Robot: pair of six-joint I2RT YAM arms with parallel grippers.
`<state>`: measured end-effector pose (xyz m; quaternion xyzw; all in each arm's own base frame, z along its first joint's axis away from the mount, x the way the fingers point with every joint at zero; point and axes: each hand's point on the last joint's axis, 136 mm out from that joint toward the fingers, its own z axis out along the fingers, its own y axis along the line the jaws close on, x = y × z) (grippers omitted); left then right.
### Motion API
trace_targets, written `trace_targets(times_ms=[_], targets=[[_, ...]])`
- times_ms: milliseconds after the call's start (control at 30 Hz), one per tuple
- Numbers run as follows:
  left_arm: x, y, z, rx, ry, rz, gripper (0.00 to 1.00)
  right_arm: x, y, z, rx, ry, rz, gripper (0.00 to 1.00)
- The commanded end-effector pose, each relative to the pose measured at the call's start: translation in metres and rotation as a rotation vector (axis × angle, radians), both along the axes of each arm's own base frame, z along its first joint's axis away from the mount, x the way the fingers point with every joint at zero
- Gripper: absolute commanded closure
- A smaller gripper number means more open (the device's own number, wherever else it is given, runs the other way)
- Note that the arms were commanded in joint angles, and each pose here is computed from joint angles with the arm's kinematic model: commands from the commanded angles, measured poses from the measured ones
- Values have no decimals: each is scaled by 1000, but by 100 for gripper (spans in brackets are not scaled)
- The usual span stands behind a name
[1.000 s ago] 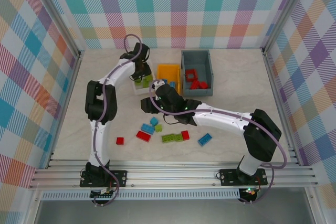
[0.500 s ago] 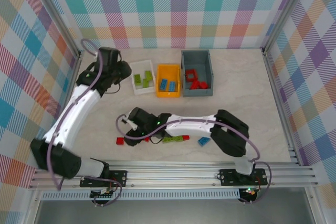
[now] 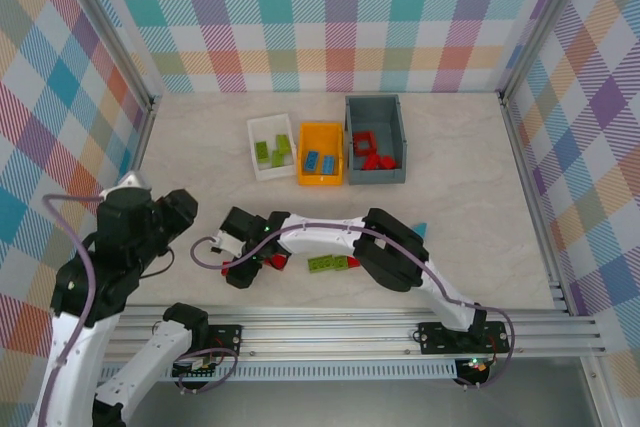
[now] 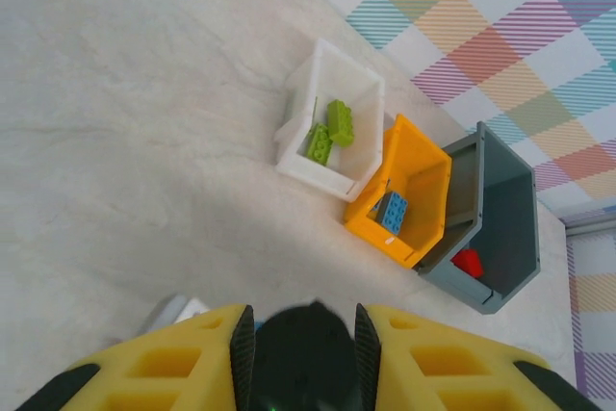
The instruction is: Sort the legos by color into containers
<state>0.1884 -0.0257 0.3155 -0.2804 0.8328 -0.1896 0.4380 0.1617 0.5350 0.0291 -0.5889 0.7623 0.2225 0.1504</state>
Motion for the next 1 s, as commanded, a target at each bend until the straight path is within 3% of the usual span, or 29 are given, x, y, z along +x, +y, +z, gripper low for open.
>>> trace_targets(times_ms=[0,267,467,667,833,967], targets=[[-22,13,-18,17,75,45,65,-1,3,-7,-35,-13,44,29],[-40,26,-11,45,53,74,65,-3,24,-17,-40,-11,59,45],[-39,25,-9,46,52,69,65,-1,25,-13,-35,-27,37,67],[-24,3,-15,5,68,-20,65,18,15,64,115,-77,-71,74],[3,-42,-21,-105,99,-195,64,77,-59,137,236,-101,-314,75],[37,-93,-29,-240,132,-341,65,138,-151,147,209,-100,-607,75]])
